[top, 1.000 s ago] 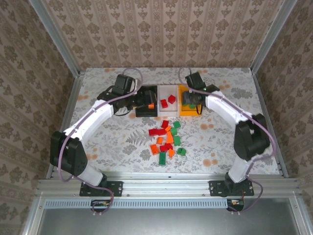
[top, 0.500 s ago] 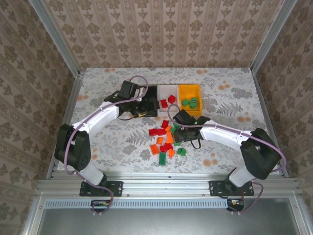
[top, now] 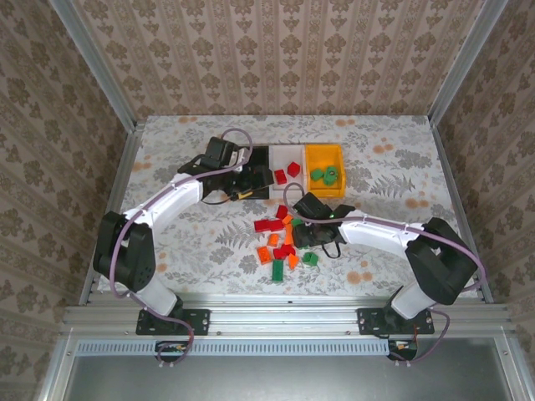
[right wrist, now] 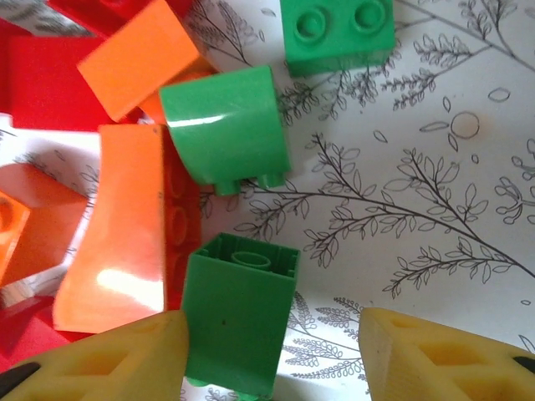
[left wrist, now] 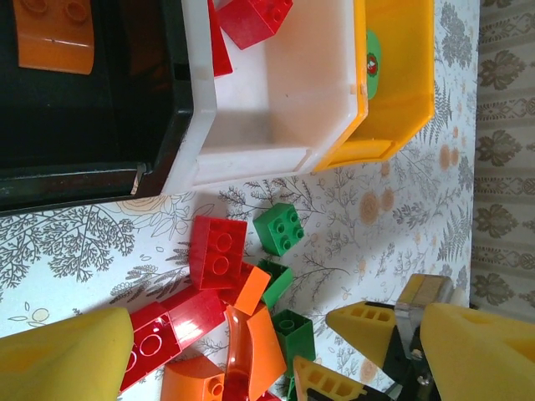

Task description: Sort the legos into containers by color

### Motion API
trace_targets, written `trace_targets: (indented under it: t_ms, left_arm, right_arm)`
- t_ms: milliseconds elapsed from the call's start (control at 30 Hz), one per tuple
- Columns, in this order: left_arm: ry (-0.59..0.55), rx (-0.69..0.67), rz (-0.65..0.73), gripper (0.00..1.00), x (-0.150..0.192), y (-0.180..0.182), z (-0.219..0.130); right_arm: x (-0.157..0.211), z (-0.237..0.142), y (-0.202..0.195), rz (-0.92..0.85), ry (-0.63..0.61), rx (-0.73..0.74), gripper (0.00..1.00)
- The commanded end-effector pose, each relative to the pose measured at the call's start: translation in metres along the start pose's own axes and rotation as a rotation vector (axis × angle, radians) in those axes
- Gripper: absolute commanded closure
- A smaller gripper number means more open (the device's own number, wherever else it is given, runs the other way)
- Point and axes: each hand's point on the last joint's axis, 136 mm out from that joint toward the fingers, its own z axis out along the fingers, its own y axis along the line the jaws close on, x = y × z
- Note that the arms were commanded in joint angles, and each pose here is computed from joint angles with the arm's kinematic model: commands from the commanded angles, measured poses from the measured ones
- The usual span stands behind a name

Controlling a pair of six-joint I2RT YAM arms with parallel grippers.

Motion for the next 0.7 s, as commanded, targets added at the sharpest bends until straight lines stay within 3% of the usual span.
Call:
trace_targets:
  t_ms: [0, 367, 667]
  left_arm:
    - [0.014, 0.004, 0.01, 0.09, 0.007, -0.003, 0.002]
    - [0.027, 0.003, 0.04, 0.1, 0.014, -0.01, 0.005]
    - [0.033, 0.0, 0.053, 0.1, 0.017, -0.012, 0.007]
  right_arm:
    - [0.008, 0.011, -0.005, 0.006, 0.026, 0.016, 0.44]
    - [0.014, -0.006, -0.051, 0.052, -0.032, 0.116, 0.48]
    - [0.0, -0.016, -0.035, 0.081, -0.083, 0.026, 0.41]
